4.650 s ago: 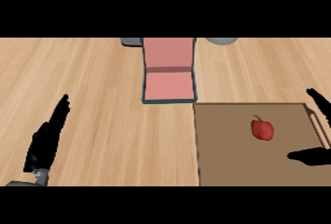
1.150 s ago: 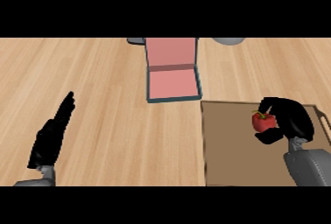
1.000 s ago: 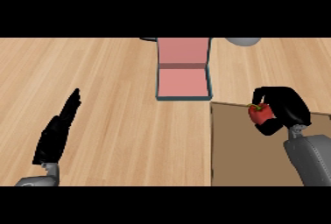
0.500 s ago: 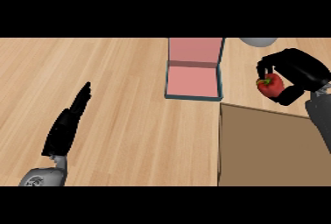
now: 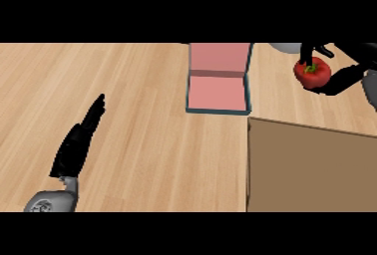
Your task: Pick the bell pepper from the tray and place it in the cardboard box
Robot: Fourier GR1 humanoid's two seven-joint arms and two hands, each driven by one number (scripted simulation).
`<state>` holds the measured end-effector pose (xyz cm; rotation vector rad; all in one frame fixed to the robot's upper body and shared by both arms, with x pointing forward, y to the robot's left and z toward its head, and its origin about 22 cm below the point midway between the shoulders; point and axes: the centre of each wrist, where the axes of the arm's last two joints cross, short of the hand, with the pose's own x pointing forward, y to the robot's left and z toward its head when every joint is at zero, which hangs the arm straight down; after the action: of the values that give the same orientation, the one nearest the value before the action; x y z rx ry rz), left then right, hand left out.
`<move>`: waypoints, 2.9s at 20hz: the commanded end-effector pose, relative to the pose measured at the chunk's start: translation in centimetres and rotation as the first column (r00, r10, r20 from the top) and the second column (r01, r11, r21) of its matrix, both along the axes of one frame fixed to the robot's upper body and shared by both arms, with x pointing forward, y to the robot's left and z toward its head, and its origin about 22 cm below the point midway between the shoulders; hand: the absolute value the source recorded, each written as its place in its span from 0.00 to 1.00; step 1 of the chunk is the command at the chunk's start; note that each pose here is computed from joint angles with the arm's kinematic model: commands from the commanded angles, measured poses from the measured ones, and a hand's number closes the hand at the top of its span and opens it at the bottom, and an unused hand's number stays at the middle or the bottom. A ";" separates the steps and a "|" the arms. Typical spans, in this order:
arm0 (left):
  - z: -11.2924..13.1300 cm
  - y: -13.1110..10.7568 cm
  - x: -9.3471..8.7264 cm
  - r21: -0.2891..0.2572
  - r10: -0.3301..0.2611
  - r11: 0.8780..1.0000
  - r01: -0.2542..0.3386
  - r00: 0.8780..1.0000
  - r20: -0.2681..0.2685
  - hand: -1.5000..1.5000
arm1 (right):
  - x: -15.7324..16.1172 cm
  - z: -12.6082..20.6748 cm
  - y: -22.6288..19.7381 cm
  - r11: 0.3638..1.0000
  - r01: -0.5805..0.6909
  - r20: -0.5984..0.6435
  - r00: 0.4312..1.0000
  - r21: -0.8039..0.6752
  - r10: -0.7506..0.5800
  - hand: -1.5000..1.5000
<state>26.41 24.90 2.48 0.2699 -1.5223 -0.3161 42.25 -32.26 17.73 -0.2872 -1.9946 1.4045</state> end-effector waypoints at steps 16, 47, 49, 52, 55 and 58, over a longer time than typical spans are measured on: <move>-0.2 1.4 -0.1 0.011 0.070 0.998 -0.070 0.997 -0.023 0.50 | 5.5 4.4 14.1 0.942 -0.311 -0.104 0.940 0.124 0.324 1.00; -0.3 2.1 -1.1 0.001 0.062 0.998 -0.062 0.998 -0.011 0.50 | 4.4 -4.9 22.3 0.900 -0.070 -0.418 0.868 0.429 0.267 0.00; -0.6 0.6 -0.4 -0.002 0.071 0.997 -0.071 0.997 -0.005 0.50 | 4.9 -3.1 22.1 0.868 -0.046 -0.433 0.853 0.494 0.292 0.00; 0.1 1.1 -0.9 0.002 0.047 0.999 -0.047 0.999 0.011 0.50 | 5.5 -2.3 19.8 0.814 0.029 -0.473 0.826 0.580 0.308 0.00; 0.1 1.6 -0.1 0.011 0.051 0.999 -0.052 0.999 0.017 0.50 | 6.2 0.0 16.3 0.794 0.105 -0.477 0.843 0.598 0.248 0.00; 0.4 0.8 0.1 0.003 0.044 0.999 -0.044 0.999 0.028 0.50 | 6.1 -0.7 13.4 0.767 0.200 -0.491 0.855 0.610 0.167 0.00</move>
<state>26.04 25.96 2.54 0.3101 -1.5256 -0.2766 48.18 -15.68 16.30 0.4204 -1.8441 0.7067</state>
